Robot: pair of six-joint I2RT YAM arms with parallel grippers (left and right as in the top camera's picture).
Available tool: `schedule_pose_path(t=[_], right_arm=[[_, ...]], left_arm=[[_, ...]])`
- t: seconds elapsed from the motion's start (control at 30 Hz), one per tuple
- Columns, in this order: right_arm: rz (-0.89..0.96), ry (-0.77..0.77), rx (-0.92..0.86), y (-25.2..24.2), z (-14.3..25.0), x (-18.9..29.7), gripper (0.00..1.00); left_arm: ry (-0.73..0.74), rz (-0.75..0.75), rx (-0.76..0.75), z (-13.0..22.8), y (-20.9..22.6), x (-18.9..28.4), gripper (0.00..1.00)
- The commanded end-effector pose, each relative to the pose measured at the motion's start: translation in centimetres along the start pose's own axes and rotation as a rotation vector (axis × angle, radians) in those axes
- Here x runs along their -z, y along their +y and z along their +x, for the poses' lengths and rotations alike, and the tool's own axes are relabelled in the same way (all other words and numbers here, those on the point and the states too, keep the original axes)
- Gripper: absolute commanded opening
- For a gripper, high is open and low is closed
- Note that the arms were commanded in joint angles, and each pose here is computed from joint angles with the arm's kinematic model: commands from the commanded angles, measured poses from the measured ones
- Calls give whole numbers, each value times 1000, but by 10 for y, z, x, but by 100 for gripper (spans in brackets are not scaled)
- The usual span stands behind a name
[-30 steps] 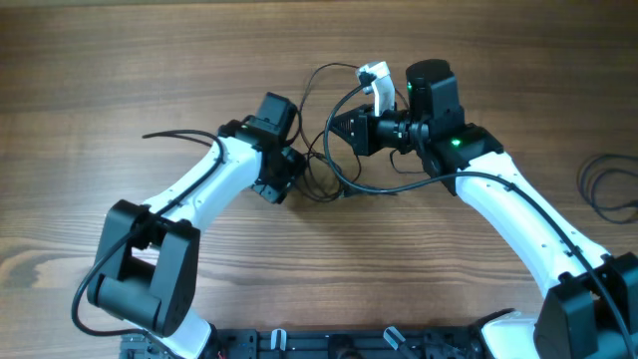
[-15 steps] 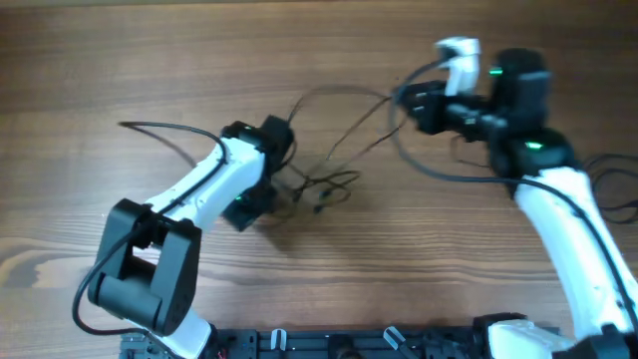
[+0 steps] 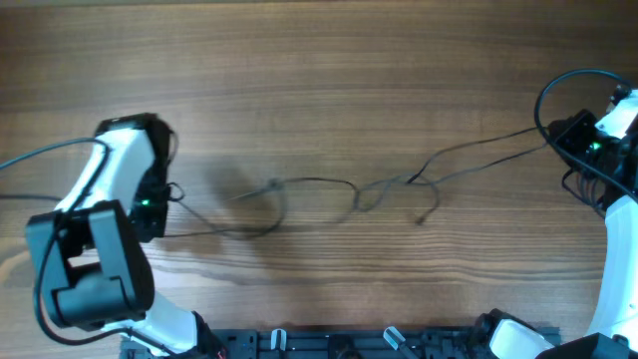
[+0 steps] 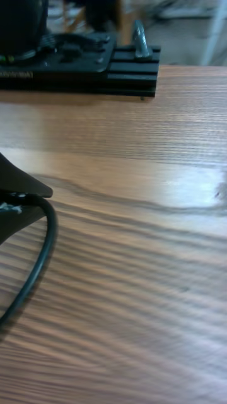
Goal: Untangle cables
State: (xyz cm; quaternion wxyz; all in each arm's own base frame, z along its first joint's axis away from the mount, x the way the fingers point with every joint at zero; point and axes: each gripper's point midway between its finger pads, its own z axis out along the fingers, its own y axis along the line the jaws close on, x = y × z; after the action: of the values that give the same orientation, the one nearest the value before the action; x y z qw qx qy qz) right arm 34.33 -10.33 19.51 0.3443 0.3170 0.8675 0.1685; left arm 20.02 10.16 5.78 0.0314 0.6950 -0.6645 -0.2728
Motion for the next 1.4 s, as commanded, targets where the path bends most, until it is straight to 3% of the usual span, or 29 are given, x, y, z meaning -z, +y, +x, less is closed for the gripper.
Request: schedule_pose_path(t=[0.0, 0.2, 0.43, 0.47, 0.53, 0.57, 0.9, 0.97, 1.07, 1.23, 1.37], right_arm=[[-8, -19, 14, 7, -2, 4, 5], [-107, 51, 101, 47, 21, -5, 5], [-246, 104, 372, 112, 57, -22, 8], [-249, 109, 405, 116, 62, -26, 25], [-187, 105, 432, 113, 65, -38, 86], [-148, 104, 438, 109, 65, -45, 100], [31, 358, 203, 62, 116, -85, 99], [81, 435, 182, 48, 133, -91, 83], [154, 506, 78, 30, 152, -104, 70], [325, 600, -281, 4, 188, -122, 68], [420, 638, -481, -5, 206, -129, 73]], left_arm=[[134, 20, 4, -8, -7, -16, 4], [386, 265, -216, 17, -46, -7, 4], [365, 394, -358, 46, -74, 13, 4], [351, 406, -375, 50, -77, 16, 4], [320, 418, -406, 56, -81, 20, 4], [308, 424, -419, 59, -83, 22, 4], [252, 422, -457, 64, -84, 24, 4], [252, 423, -457, 64, -85, 24, 4], [251, 425, -456, 64, -85, 24, 4], [251, 424, -457, 64, -85, 24, 4], [251, 424, -456, 64, -85, 24, 4]])
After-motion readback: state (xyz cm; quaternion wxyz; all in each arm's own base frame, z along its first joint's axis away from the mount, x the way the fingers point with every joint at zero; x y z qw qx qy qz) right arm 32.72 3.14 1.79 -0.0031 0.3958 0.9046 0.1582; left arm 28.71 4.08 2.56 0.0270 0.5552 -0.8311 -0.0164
